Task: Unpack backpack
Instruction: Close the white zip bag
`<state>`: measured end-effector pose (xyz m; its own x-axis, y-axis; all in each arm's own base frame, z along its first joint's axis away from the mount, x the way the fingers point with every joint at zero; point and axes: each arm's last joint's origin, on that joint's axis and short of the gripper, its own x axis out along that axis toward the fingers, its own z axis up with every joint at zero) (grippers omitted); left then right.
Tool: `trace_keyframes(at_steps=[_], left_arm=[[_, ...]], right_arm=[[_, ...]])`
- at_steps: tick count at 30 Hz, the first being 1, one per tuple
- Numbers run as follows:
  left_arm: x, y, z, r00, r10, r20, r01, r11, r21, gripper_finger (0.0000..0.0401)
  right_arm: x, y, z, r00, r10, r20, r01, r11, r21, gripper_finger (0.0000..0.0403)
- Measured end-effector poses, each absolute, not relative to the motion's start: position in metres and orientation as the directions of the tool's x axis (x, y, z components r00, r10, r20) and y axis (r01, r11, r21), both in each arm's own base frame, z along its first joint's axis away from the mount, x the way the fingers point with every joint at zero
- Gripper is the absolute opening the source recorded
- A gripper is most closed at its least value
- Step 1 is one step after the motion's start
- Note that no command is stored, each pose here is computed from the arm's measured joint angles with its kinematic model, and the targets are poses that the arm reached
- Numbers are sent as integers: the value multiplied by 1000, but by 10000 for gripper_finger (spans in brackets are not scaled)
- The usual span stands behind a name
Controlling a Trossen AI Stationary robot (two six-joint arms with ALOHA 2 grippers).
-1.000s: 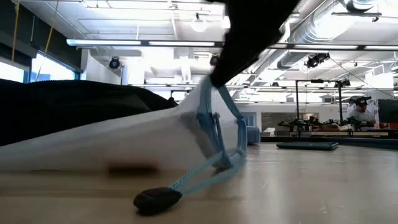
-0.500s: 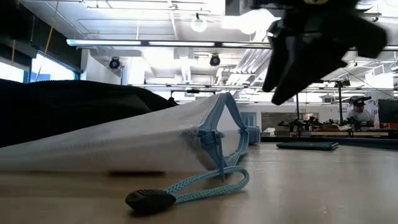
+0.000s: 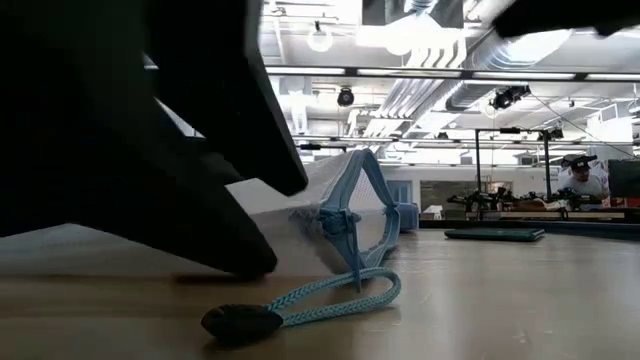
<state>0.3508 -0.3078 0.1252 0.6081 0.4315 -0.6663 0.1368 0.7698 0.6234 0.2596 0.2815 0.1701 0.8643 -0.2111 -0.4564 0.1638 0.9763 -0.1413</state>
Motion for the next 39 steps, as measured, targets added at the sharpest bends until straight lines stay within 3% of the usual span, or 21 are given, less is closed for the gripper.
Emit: trace_keyframes(at_steps=[9, 12, 15, 17, 27, 35, 39], left_arm=[[365, -294, 105, 605, 527, -597, 42, 728, 685, 170], [365, -294, 103, 615, 551, -564, -7, 719, 695, 118], [363, -296, 105, 636, 580, -509, -59, 694, 717, 34], [360, -299, 106, 657, 598, -460, -87, 666, 741, 12], [350, -312, 110, 706, 621, -340, -158, 606, 780, 1], [351, -313, 113, 713, 626, -316, -177, 596, 783, 0], [351, -313, 113, 714, 625, -316, -184, 602, 777, 0]], right_arm=[[247, 303, 157, 900, -208, -382, 146, 972, -186, 192], [253, 304, 147, 890, -173, -421, 120, 982, -149, 192], [267, 298, 125, 864, -162, -477, 125, 986, -109, 192], [278, 291, 116, 852, -164, -497, 135, 986, -93, 192], [312, 267, 106, 842, -148, -519, 218, 973, 76, 193], [323, 260, 104, 856, -174, -486, 245, 966, 85, 191], [324, 260, 105, 863, -170, -476, 237, 968, 85, 143]])
